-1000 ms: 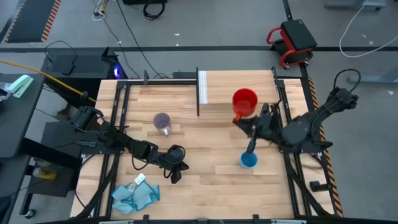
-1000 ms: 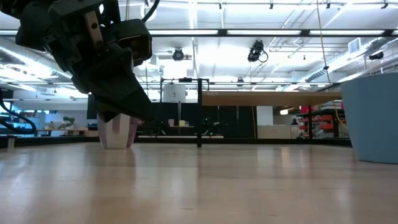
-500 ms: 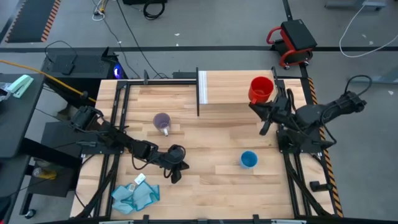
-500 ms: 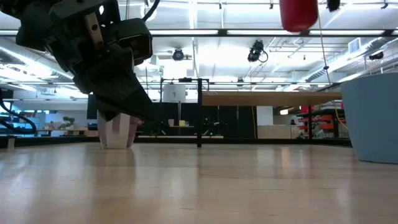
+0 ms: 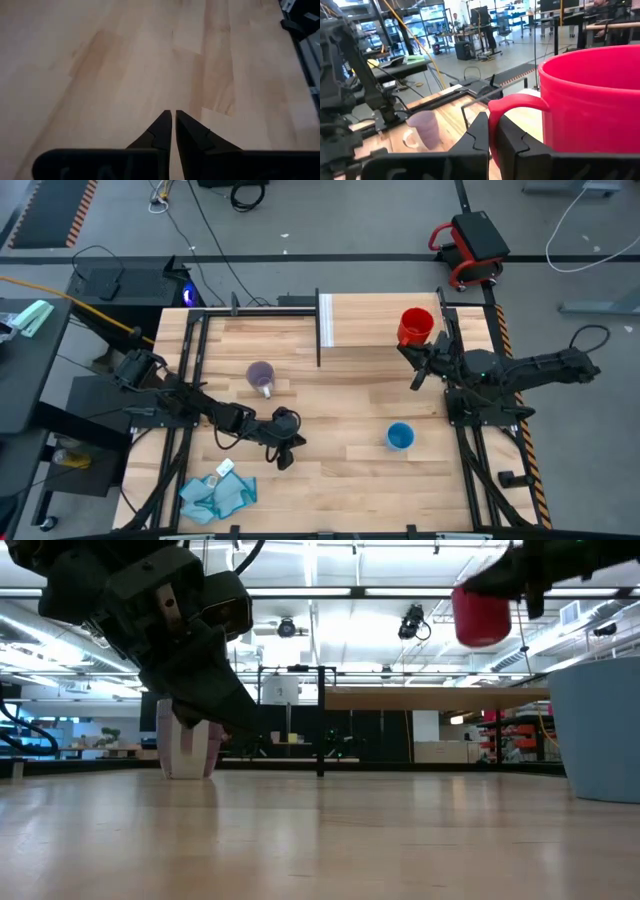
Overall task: Stack small to large cups/mugs on shelf
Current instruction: Put the red mug on the shelf
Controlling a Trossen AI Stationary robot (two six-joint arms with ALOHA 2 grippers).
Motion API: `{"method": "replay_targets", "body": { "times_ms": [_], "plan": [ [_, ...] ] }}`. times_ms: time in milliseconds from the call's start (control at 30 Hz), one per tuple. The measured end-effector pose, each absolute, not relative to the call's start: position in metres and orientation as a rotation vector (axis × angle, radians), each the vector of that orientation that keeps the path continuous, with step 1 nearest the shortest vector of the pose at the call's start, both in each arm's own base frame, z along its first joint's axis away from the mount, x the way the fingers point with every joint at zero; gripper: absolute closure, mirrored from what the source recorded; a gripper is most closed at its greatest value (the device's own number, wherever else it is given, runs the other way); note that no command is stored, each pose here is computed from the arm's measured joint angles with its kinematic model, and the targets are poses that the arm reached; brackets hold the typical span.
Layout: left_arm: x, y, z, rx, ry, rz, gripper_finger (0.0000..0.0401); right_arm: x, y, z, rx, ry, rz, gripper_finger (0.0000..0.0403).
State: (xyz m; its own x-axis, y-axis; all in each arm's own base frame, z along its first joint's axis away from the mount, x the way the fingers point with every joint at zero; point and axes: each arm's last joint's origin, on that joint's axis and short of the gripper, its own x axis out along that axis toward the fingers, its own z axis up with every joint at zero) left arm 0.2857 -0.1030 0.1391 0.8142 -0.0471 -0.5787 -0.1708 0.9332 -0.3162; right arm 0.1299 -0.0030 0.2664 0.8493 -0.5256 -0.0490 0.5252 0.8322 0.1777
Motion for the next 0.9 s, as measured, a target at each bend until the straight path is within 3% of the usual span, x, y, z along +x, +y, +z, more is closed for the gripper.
{"method": "replay_targets", "body": {
  "times_ms": [900],
  "plan": [
    [0.288,-0.096,0.139,-0.311,0.601,0.098,0.0373,0.114,-0.061,0.256,0.199,0.002,-0.583,0.0391]
  ]
}}
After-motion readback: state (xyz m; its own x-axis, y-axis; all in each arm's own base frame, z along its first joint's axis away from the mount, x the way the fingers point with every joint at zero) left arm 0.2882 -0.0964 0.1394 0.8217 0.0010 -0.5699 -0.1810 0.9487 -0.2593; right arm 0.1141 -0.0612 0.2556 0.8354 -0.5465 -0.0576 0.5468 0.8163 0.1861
